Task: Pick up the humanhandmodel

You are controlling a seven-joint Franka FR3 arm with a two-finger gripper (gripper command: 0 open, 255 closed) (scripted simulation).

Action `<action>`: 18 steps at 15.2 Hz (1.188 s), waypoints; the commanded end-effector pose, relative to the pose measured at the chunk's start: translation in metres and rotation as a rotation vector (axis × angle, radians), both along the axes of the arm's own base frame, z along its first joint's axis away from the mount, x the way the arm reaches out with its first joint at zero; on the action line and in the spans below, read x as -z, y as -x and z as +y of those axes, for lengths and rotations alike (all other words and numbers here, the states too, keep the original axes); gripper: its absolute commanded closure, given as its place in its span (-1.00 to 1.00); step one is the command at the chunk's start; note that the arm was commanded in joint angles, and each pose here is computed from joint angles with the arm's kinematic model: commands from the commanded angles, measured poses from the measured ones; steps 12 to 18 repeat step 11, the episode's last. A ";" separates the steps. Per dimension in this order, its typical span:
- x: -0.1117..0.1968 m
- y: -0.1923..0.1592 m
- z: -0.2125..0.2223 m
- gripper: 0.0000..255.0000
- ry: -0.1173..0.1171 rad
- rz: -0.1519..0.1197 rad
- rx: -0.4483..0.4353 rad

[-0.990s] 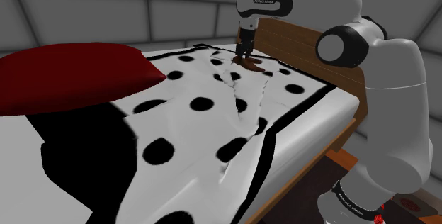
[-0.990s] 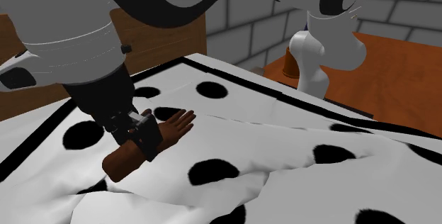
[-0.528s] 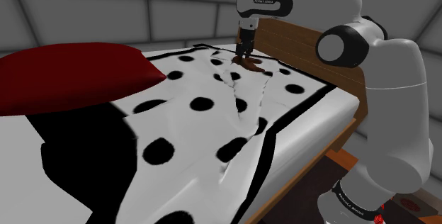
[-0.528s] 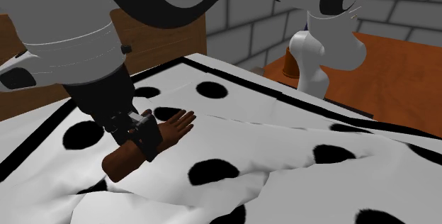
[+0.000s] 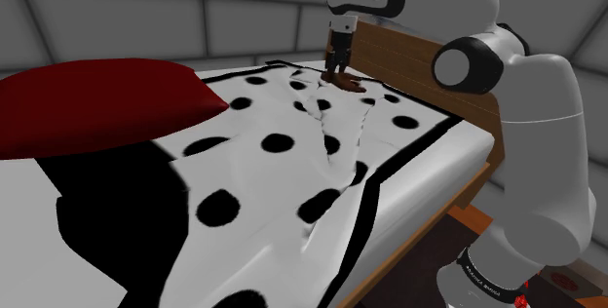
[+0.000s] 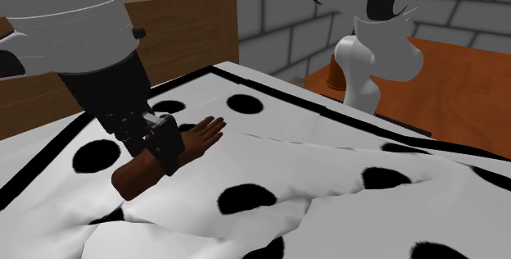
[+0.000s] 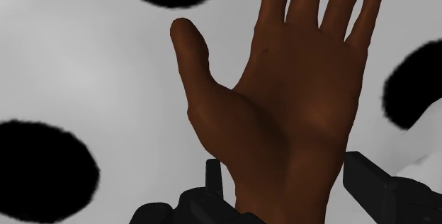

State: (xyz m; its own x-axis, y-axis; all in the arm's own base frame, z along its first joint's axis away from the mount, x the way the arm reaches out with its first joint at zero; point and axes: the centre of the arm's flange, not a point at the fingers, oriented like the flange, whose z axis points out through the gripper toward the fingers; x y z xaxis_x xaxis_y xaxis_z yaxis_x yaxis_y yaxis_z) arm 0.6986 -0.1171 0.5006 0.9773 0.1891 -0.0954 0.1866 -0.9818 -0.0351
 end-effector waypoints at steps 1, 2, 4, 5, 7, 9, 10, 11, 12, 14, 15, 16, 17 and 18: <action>-0.011 0.000 -0.001 1.00 0.000 0.000 0.000; -0.016 0.000 -0.001 1.00 0.000 0.000 0.000; -0.027 0.000 -0.001 1.00 0.000 0.000 0.000; -0.032 0.000 -0.001 1.00 0.000 0.000 0.000; -0.042 0.000 -0.001 1.00 0.000 0.000 0.000; -0.053 0.000 -0.001 1.00 0.000 0.000 0.000; -0.054 0.000 -0.001 1.00 0.000 0.000 0.000; -0.054 0.000 -0.001 1.00 0.000 0.000 0.000; -0.054 0.000 -0.001 1.00 0.000 0.000 0.000; -0.054 0.000 -0.001 1.00 0.000 0.000 0.000; -0.054 0.000 -0.001 1.00 0.000 0.000 0.000; -0.054 0.000 -0.001 1.00 0.000 0.000 0.000; -0.054 0.000 -0.001 1.00 0.000 0.000 0.000; -0.054 0.000 -0.001 1.00 0.000 0.000 0.000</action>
